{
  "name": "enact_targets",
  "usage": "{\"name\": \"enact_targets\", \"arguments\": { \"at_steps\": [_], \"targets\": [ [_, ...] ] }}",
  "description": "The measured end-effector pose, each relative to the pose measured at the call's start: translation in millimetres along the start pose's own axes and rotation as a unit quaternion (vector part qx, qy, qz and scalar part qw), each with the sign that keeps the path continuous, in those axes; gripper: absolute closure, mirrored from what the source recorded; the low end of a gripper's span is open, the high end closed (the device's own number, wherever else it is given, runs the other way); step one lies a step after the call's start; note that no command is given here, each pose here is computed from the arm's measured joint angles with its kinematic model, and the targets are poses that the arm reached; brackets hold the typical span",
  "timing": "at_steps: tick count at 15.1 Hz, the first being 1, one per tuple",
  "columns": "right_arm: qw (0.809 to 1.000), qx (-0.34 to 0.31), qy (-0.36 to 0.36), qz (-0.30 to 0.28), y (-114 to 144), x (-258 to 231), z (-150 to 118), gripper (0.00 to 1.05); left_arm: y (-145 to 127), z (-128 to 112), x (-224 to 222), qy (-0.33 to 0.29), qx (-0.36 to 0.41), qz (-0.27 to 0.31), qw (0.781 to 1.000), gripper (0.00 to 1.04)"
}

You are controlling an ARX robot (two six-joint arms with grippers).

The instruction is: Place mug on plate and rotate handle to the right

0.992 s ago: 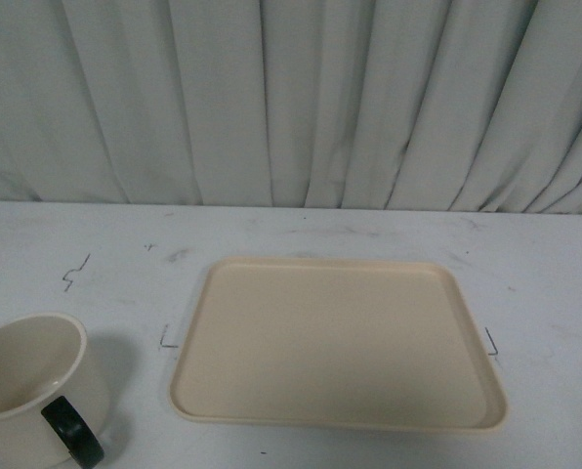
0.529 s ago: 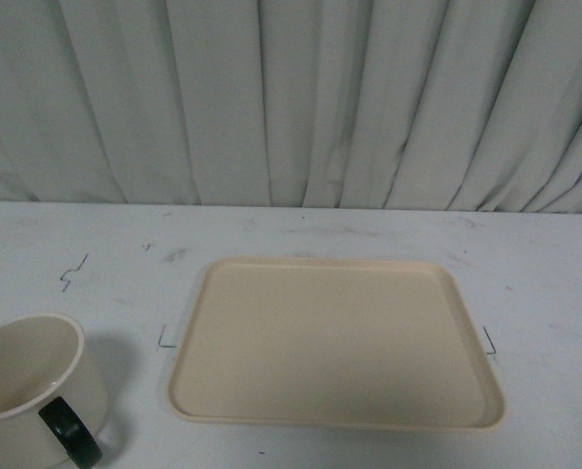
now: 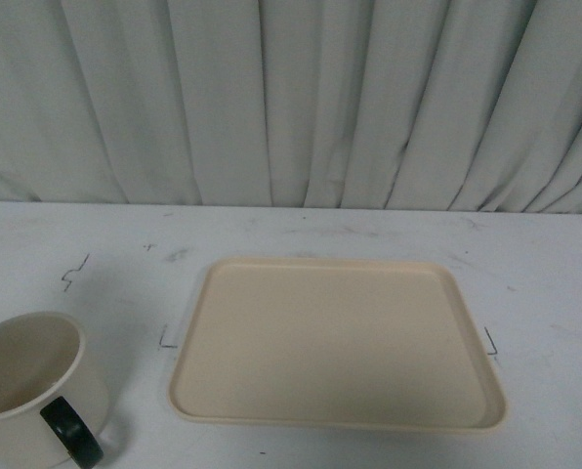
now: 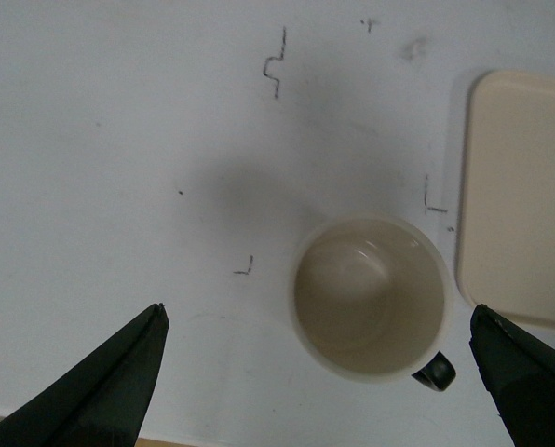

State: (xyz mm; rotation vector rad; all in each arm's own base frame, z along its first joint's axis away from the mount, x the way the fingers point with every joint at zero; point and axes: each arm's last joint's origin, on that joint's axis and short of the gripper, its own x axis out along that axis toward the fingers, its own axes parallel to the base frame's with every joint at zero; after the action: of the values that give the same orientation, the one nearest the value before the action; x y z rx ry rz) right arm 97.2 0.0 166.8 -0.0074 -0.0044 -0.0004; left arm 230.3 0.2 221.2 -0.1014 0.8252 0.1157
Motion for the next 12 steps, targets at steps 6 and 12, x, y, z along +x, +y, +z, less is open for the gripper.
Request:
{"name": "enact_targets", "arguments": {
  "at_steps": [6, 12],
  "targets": [
    [1.0, 0.0, 0.0, 0.0, 0, 0, 0, 0.07, -10, -7, 59, 0.075, 0.01, -0.002, 0.997, 0.07],
    [1.0, 0.0, 0.0, 0.0, 0, 0, 0, 0.07, 0, -19, 100, 0.131, 0.001, 0.028, 0.991, 0.07]
  ]
}}
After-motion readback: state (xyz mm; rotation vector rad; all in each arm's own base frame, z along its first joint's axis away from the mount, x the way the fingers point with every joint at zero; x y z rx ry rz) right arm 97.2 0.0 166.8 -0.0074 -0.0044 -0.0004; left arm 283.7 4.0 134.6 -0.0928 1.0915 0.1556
